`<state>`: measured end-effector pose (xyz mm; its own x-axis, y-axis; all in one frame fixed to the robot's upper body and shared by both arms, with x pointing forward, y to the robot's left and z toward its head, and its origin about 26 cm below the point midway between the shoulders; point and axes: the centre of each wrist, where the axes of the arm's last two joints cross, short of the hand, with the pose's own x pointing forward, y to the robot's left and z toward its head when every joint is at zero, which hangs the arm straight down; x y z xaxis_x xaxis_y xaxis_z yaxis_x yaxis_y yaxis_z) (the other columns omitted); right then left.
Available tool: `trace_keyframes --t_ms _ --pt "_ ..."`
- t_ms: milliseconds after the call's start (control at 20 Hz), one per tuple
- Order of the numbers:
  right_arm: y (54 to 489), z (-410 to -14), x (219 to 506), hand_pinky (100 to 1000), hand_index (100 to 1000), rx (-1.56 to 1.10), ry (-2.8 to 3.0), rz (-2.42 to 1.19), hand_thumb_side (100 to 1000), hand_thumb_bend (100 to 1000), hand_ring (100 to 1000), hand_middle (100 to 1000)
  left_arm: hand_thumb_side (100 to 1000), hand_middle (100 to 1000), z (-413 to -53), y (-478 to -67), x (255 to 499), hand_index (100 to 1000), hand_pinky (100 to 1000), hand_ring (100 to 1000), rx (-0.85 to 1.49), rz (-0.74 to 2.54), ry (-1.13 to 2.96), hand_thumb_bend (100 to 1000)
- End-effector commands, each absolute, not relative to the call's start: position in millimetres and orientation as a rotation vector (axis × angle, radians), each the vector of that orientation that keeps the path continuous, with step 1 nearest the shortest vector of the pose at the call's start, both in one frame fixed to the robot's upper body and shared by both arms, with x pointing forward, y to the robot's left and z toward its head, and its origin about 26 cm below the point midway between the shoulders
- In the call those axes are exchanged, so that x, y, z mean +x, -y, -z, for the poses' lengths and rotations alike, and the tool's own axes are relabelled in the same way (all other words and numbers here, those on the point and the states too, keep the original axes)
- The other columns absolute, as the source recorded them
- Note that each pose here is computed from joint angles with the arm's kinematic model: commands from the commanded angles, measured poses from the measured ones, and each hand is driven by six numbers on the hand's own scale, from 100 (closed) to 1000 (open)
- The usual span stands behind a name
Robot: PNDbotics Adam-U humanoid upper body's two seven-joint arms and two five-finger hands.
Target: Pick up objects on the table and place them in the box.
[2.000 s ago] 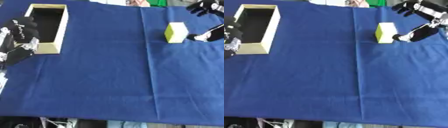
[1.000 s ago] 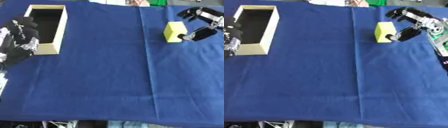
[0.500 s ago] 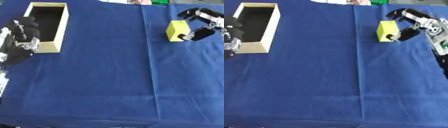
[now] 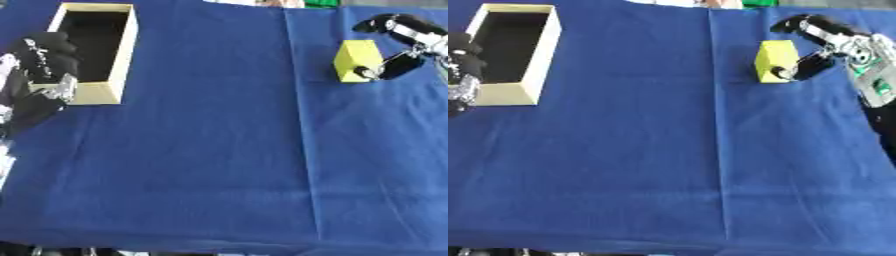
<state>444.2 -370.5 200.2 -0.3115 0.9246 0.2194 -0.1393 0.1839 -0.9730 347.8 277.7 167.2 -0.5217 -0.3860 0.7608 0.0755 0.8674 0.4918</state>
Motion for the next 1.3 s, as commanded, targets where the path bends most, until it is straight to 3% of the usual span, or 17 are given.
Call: trace_keyframes --t_ms 50,800,1100,1300 --pt "375.9 -215.9 445.1 952 908 -0.863 1.449 -1.343 100 368 945 866 193 686 -176.9 -277.4 348.0 827 570 677 0.23 0.605 2.071 100" --pt "382.0 -207.1 447.6 966 904 -0.926 1.326 -1.402 100 269 942 839 196 687 -177.3 -276.5 348.1 829 572 678 0.22 0.611 2.074 100" --pt "383.4 -205.2 447.7 929 839 -0.938 1.319 -1.396 100 196 865 672 199 688 -176.7 -276.5 348.0 829 573 678 0.216 0.611 2.073 100" --pt "383.9 -207.5 447.0 901 687 -0.975 1.352 -1.374 100 155 788 500 201 688 -176.0 -276.6 348.2 830 574 677 0.211 0.608 2.07 100"
